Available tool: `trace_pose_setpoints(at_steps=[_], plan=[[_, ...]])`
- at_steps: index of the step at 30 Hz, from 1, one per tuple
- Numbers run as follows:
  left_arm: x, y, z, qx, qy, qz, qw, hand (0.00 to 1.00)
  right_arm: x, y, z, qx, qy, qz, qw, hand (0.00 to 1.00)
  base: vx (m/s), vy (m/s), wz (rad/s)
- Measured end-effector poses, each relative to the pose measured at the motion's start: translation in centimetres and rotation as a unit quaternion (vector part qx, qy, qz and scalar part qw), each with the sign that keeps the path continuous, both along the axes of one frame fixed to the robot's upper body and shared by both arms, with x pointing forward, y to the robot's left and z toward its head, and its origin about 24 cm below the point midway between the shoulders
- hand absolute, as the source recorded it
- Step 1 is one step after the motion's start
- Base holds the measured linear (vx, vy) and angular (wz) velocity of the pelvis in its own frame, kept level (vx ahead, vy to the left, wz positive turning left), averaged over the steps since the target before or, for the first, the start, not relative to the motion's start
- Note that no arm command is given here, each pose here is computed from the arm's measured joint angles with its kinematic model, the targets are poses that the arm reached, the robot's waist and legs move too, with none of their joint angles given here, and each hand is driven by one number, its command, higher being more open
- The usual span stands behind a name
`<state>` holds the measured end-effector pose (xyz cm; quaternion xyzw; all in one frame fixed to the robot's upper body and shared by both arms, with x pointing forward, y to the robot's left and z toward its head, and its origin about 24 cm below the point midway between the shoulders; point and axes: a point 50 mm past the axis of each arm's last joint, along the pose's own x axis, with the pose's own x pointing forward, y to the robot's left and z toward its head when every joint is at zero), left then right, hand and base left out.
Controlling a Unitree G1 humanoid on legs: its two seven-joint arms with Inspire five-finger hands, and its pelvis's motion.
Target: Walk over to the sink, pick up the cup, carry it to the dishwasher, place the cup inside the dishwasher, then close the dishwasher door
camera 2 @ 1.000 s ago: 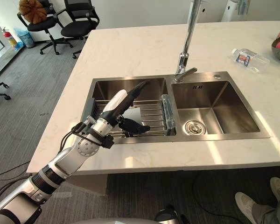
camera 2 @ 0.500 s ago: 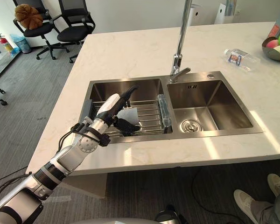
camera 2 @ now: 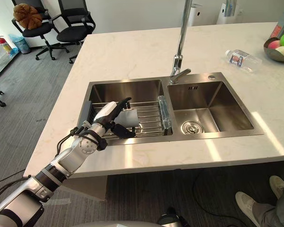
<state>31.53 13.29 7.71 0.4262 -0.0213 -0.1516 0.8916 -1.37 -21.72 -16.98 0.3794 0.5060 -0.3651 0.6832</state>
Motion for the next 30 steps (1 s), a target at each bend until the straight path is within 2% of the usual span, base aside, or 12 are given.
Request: trace_pose_setpoints(at_steps=[7, 13, 22, 30], plan=[[0.5, 1.3, 0.0, -0.086, 0.064, 0.009, 0.994, 1.0, 0.1, 0.0, 0.0, 0.002, 0.005, 0.01, 1.0, 1.0, -0.04, -0.053, -0.02], [0.7, 1.0, 0.6, -0.154, 0.085, -0.008, 0.984, 1.0, 0.2, 0.0, 0.0, 0.001, 0.002, 0.01, 1.0, 1.0, -0.03, -0.04, -0.01], [0.7, 1.2, 0.5, -0.17, 0.083, 0.015, 0.982, 1.0, 0.1, -0.1, 0.1, 0.0, -0.003, 0.011, 1.0, 1.0, -0.05, -0.04, 0.0], [1.0, 1.8, 0.9, -0.178, 0.042, 0.063, 0.981, 1.0, -0.1, 0.0, 0.1, 0.001, -0.002, 0.011, 1.0, 1.0, -0.02, -0.028, 0.0]])
